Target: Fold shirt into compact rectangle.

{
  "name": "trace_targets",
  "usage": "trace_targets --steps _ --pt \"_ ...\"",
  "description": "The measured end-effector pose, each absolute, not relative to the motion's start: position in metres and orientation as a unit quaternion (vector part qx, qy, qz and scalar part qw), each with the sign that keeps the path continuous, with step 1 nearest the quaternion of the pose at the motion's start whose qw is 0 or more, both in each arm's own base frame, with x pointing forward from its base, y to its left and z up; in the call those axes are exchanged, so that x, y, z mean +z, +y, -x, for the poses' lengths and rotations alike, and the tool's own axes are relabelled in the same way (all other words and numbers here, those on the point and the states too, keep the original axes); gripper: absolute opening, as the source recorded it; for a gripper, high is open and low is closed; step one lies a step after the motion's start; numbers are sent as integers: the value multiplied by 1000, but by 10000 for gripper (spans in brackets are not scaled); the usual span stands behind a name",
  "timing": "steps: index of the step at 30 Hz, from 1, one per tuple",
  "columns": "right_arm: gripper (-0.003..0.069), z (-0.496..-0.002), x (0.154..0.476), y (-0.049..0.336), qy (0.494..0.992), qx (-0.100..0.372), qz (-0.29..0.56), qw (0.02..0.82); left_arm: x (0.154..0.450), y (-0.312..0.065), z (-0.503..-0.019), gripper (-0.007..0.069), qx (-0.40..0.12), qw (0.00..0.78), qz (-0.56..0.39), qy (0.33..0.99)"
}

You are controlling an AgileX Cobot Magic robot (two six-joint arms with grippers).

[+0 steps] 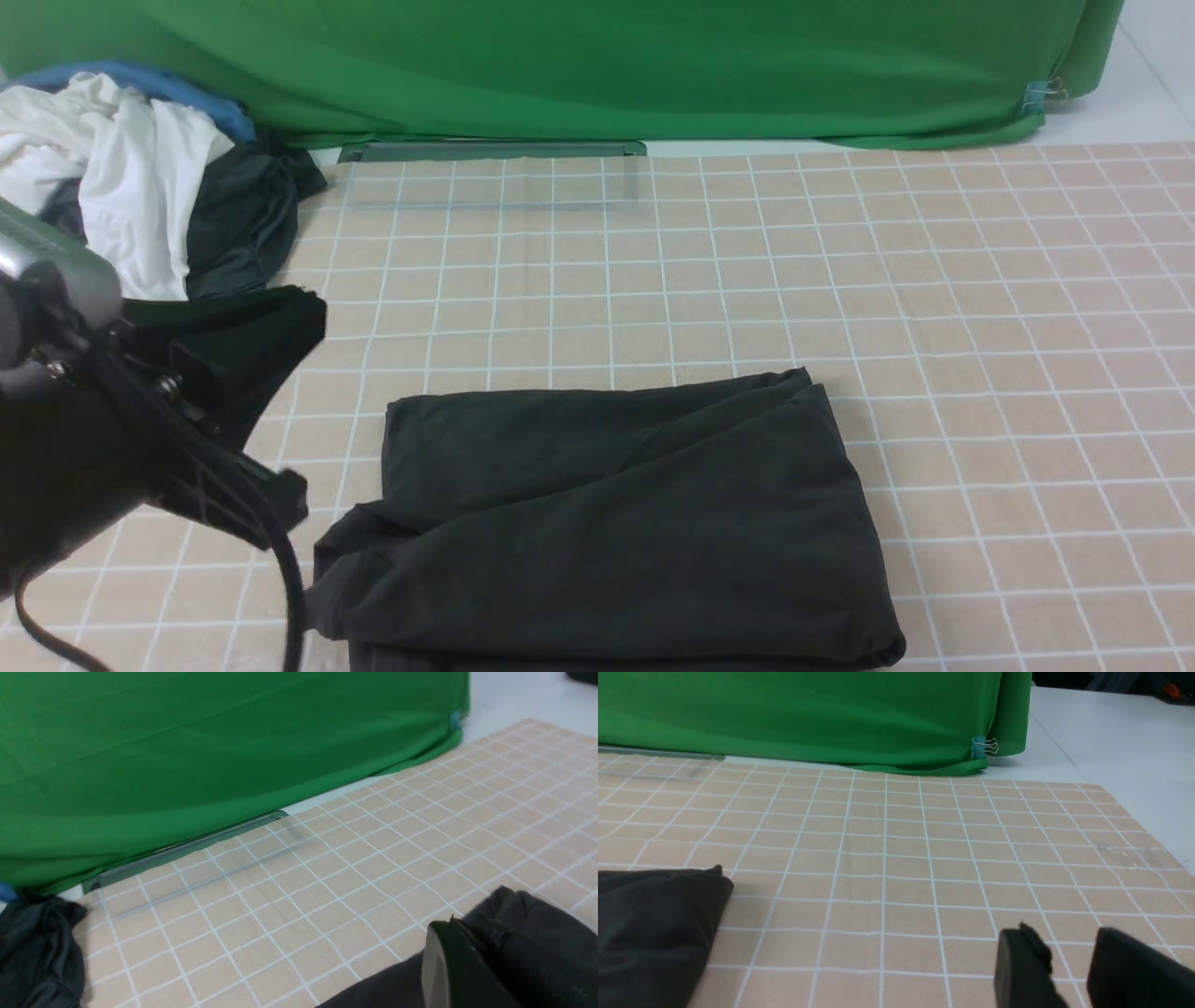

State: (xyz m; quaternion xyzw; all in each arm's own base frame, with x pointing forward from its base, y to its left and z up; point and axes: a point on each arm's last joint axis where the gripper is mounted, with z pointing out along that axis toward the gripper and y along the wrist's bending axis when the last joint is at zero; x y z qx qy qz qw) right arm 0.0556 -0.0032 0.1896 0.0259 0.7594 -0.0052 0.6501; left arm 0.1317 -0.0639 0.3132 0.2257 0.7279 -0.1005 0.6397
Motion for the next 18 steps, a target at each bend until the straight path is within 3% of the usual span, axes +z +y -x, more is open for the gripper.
trace_targets --steps 7,12,16,18 --pt "242 -56 190 -3 759 -5 -26 650 290 -32 -104 18 -87 675 -123 722" --pt "242 -56 190 -3 759 -5 -26 650 248 -9 -79 18 -54 694 -29 718" --pt "242 -56 190 -3 759 -5 -26 650 212 -2 -65 18 -56 703 30 709" --pt "242 -56 190 -3 759 -5 -26 650 207 -1 -61 18 -69 709 52 700"
